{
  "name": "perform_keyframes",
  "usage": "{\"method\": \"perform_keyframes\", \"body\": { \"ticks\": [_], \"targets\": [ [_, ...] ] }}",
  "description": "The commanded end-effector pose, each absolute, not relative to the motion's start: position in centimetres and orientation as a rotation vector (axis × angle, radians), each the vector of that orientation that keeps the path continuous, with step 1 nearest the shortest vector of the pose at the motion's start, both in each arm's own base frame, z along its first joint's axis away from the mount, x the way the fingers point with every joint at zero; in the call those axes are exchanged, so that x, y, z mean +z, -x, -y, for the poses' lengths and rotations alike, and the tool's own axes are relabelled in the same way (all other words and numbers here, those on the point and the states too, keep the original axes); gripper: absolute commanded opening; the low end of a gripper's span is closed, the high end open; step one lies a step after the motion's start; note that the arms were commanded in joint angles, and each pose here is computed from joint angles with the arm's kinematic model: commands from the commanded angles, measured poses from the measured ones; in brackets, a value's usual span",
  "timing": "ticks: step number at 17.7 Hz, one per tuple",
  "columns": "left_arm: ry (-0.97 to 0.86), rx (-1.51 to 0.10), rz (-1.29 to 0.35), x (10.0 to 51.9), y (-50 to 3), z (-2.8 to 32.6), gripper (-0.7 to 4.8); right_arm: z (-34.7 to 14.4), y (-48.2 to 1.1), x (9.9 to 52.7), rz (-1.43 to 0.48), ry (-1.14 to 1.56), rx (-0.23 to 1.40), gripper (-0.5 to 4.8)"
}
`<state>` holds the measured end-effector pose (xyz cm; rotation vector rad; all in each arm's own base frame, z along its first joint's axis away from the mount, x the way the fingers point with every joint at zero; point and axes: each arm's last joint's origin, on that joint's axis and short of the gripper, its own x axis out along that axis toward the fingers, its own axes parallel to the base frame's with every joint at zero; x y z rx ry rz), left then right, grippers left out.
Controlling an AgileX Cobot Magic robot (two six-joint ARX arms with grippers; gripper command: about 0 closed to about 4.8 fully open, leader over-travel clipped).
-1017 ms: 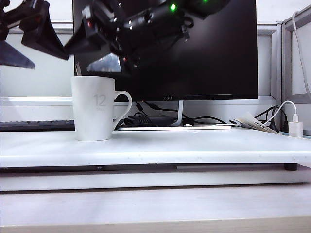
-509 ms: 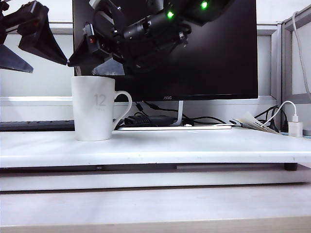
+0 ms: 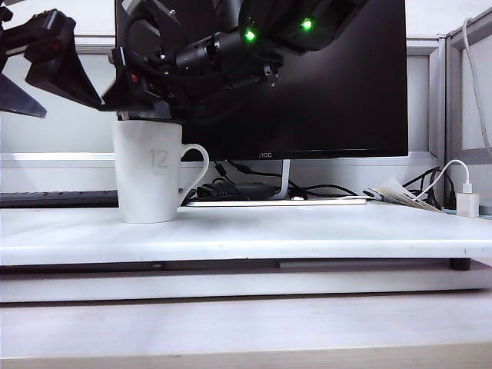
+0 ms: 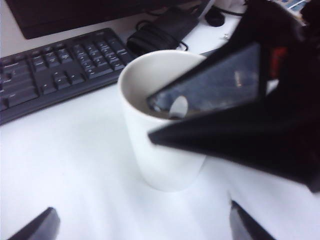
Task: Pick up a spoon and stir the liquid in the cup.
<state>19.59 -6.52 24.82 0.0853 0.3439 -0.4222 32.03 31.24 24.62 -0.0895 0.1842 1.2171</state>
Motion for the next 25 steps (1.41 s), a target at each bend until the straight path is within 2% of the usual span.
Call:
{"method": "perform_keyframes", "body": {
  "ticks": [1,2,7,12,17,25],
  "targets": [
    [-0.085,-0.418,-0.332,25.0,-19.6,6.5,4.79,-31.3,-32.1,24.6,-0.166,0.100,1.216,0.29],
    [-0.085,-0.418,-0.332,25.0,-19.6,6.5,4.79,-31.3,-32.1,24.6,-0.159,0.108,1.217,-0.06],
    [-0.085,-0.418,-0.330,25.1,-19.6,6.5,4.79,-30.9,-32.2,25.2,-0.142,0.101,1.209,-0.06],
    [-0.084,-0.418,-0.322,25.1,-19.6,6.5,4.79,-28.6,-32.6,29.0,-0.055,0.053,1.161,-0.06],
    [-0.082,-0.418,-0.293,25.4,-19.7,6.5,4.79,-27.4,-34.7,32.0,-0.073,-0.019,1.110,-0.06],
    [-0.077,-0.418,-0.249,25.8,-19.8,6.6,4.79,-28.3,-35.5,31.0,-0.158,-0.041,1.147,-0.06]
  ]
}}
